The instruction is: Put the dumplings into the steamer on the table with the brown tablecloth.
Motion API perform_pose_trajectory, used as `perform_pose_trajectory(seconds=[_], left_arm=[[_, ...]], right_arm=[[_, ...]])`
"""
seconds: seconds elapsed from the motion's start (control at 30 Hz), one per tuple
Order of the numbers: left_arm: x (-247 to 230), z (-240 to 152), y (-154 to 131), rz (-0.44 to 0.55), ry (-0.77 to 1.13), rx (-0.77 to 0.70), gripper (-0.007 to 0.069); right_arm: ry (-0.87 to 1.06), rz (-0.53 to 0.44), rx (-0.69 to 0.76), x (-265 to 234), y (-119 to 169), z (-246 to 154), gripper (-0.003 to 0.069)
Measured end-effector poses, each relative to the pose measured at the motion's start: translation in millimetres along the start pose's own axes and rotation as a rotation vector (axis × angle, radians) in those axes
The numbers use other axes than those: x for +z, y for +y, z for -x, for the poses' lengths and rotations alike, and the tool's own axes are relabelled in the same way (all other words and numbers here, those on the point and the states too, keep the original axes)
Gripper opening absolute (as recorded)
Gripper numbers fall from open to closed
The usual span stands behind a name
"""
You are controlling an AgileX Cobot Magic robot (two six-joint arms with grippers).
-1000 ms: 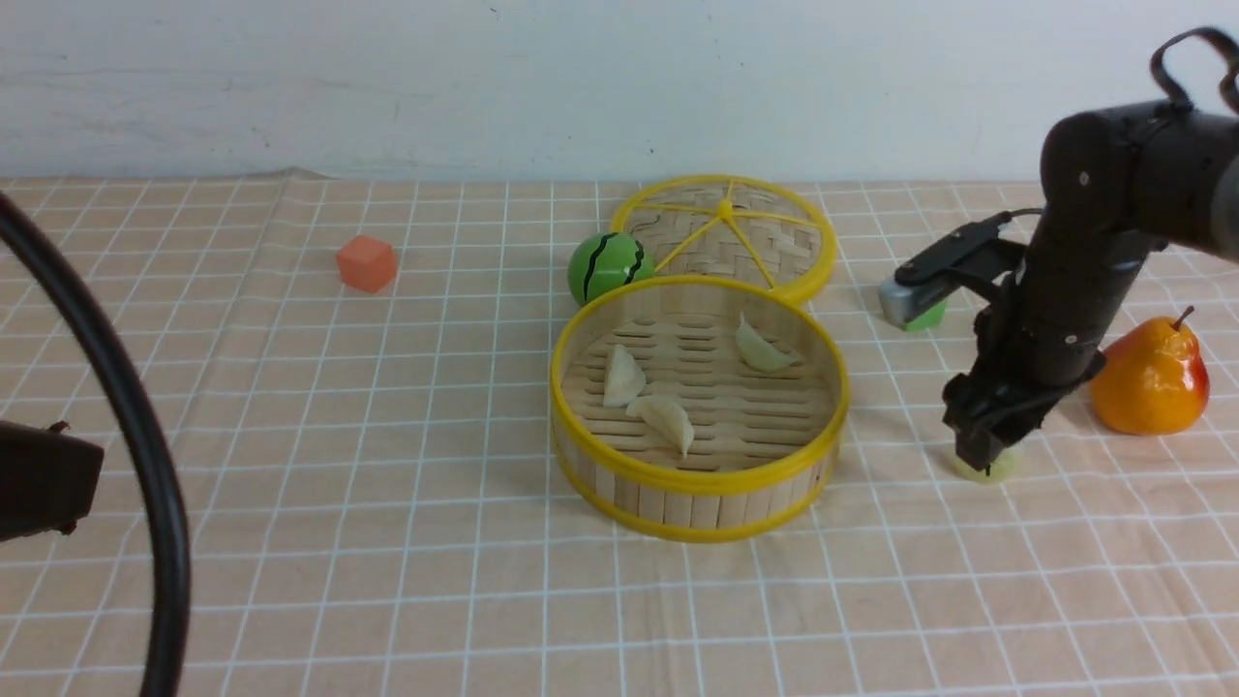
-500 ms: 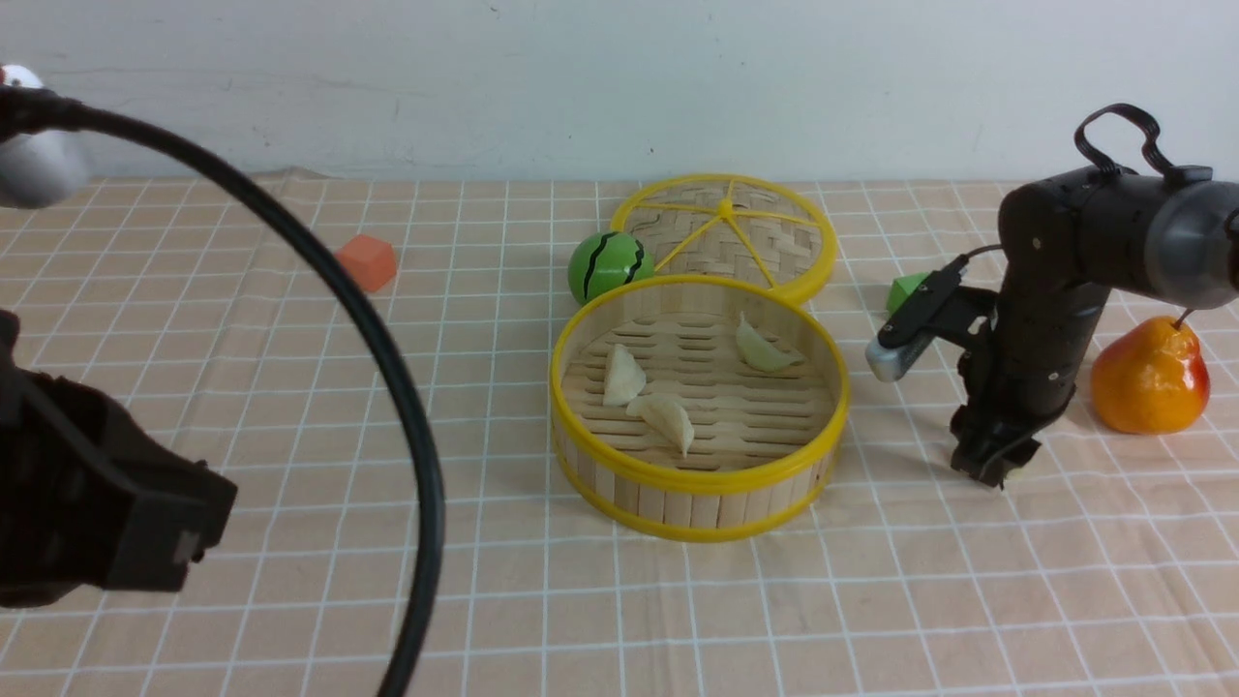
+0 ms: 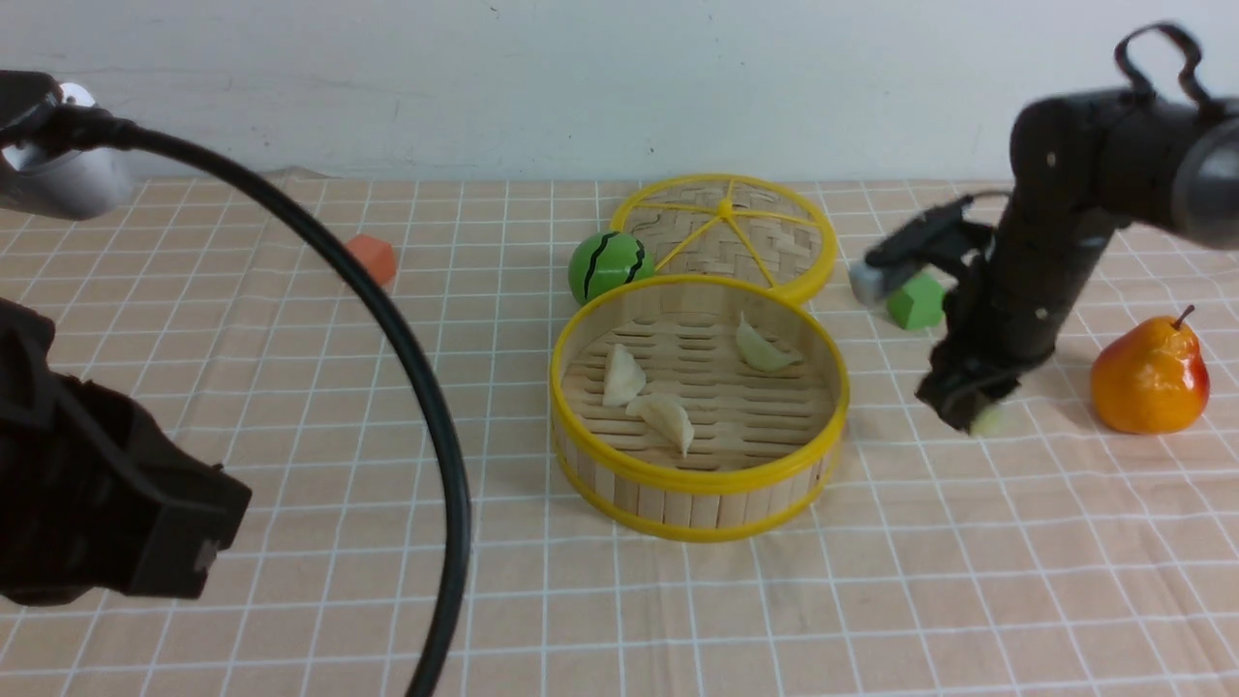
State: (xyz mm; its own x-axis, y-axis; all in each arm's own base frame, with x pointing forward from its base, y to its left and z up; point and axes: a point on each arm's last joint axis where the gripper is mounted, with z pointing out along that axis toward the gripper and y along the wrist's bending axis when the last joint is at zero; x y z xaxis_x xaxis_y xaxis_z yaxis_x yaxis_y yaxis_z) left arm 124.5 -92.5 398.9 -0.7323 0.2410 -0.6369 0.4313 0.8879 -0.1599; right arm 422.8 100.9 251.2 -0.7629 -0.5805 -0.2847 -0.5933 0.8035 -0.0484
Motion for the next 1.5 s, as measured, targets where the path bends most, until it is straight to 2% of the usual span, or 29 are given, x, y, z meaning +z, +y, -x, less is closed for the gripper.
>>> perform_pose_trajectory(seconds=[0.1,0.13,0.17,0.27,0.5,0.6,0.73,0.83,0.93,1.0,1.1,1.13,1.23,1.37,1.5], left_arm=[[0,1,0,-0.002,-0.007,0.005,0.0003],[0,1,0,-0.002,-0.007,0.005,0.0003],[0,1,0,-0.003,-0.012,0.006,0.0003],[0,1,0,-0.003,-0.013,0.009,0.0003],[0,1,0,-0.001,-0.006,0.014,0.0004],[0,-1,1,0.012,0.007,0.018,0.0006],[6,-11,7,0.048,0.028,0.032,0.0011],[14,-33,15,0.076,0.03,0.048,0.0017],[15,-57,20,0.061,-0.01,0.048,0.0018],[16,-72,23,0.042,-0.037,0.042,0.0019],[17,-106,28,-0.017,-0.131,0.022,0.0021],[16,-118,30,-0.043,-0.176,0.014,0.0021],[15,-135,32,-0.083,-0.258,0.001,0.0023],[8,-158,37,-0.144,-0.452,-0.009,0.0029],[3,-165,39,-0.156,-0.52,-0.006,0.003]], right_arm=[[-0.113,0.06,0.001,-25,34,23,0.0191],[-0.116,0.061,-0.005,-26,37,24,0.0191],[-0.145,0.08,-0.019,-25,57,33,0.0191],[-0.165,0.082,-0.015,-5,77,45,0.0191],[-0.163,0.069,0.053,54,83,56,0.0191],[-0.161,0.068,0.071,65,83,56,0.0194],[-0.169,0.061,0.072,66,82,57,0.0297],[-0.166,0.062,0.075,65,82,57,0.0412],[-0.167,0.075,0.079,51,84,56,0.0445],[-0.182,0.078,0.078,36,84,57,0.0438],[-0.289,0.065,0.071,-17,84,61,0.0369],[-0.333,0.057,0.068,-37,85,61,0.0313],[-0.44,0.038,0.06,-88,87,55,0.0206],[-0.585,0.017,0.045,-170,93,32,0.0002],[-0.635,0.01,0.038,-207,100,6,-0.0019]])
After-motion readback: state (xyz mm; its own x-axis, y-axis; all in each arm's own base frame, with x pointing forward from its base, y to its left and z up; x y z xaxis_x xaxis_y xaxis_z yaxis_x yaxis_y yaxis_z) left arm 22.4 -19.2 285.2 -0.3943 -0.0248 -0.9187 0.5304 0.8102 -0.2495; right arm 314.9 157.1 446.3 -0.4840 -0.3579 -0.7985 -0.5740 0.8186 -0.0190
